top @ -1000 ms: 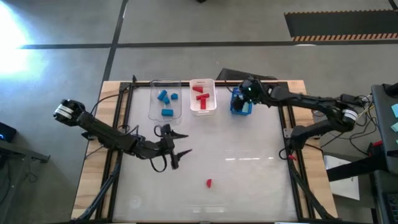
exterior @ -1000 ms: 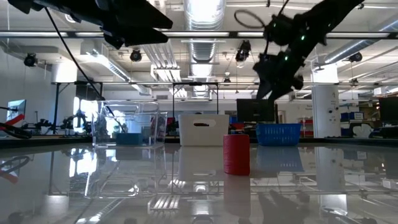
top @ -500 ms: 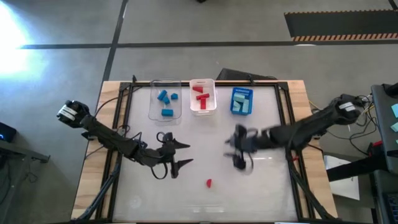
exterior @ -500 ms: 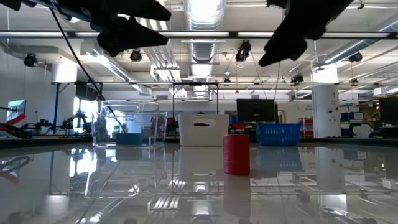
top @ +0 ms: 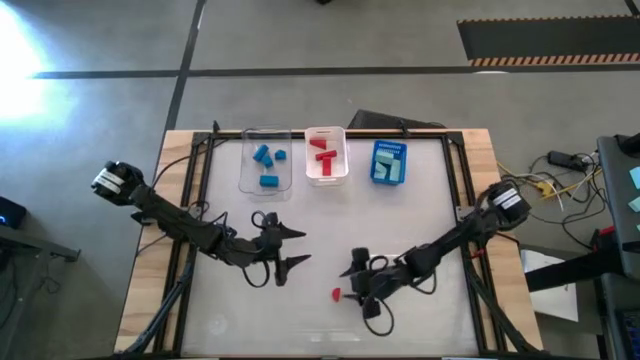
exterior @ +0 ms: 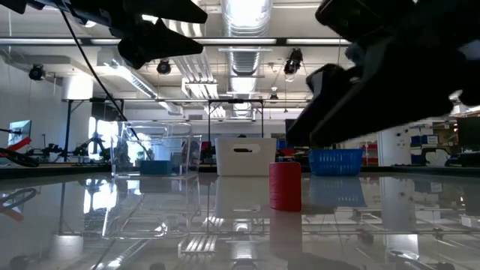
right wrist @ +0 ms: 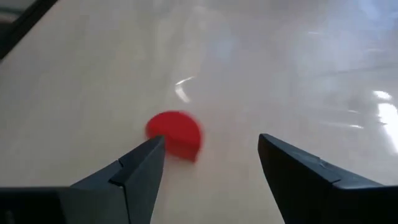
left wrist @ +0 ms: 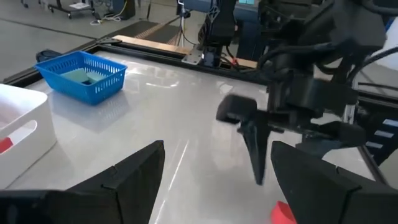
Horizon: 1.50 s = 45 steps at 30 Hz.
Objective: Sort & place blocks by color
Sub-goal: Put the red block into the white bin
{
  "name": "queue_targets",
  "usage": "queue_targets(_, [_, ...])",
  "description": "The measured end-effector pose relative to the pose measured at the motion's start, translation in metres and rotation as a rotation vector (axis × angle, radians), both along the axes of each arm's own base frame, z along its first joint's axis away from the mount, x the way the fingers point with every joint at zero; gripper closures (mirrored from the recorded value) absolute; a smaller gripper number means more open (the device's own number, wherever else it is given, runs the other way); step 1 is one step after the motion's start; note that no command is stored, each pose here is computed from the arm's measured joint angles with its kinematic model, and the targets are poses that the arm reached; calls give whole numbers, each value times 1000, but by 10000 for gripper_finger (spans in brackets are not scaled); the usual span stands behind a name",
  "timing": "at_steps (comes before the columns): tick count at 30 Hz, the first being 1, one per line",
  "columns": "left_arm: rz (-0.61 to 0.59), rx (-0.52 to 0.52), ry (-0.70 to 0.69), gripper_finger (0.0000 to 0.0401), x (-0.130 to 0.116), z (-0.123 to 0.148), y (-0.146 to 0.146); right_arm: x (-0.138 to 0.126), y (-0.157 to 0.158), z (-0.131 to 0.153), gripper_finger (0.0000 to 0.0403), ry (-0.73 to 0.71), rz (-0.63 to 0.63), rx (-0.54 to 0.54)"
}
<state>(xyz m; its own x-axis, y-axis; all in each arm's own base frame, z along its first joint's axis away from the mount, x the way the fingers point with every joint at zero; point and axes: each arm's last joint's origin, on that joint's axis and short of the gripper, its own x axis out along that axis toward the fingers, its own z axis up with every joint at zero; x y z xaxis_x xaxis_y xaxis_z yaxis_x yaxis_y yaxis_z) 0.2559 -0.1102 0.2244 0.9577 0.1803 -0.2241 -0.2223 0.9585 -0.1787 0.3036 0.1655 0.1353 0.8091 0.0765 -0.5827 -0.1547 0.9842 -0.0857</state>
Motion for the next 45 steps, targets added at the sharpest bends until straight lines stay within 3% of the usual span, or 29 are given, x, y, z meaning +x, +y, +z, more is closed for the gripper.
queue_targets(6, [-11,54,11,122,0,-1,0,14,-22,-6,154,67,185,76])
queue_targets(14, [-19,93,-2,122,1,2,1,34,-40,-26,154,10,365,174])
queue_targets(21, [-19,93,0,122,1,2,1,41,-36,-47,160,-47,411,203])
queue_targets(26, [-19,93,0,122,1,2,1,43,-37,-51,204,-56,423,217])
queue_targets(32, [-18,93,0,122,1,2,1,44,-40,-45,300,-68,417,226])
queue_targets(35, [-18,92,0,122,1,2,1,44,-43,-36,337,-76,411,219])
queue_targets(43, [-21,83,-22,122,0,8,0,39,-93,47,337,-186,310,82])
queue_targets(45, [-24,101,-18,122,0,9,1,32,-106,68,337,-218,258,5])
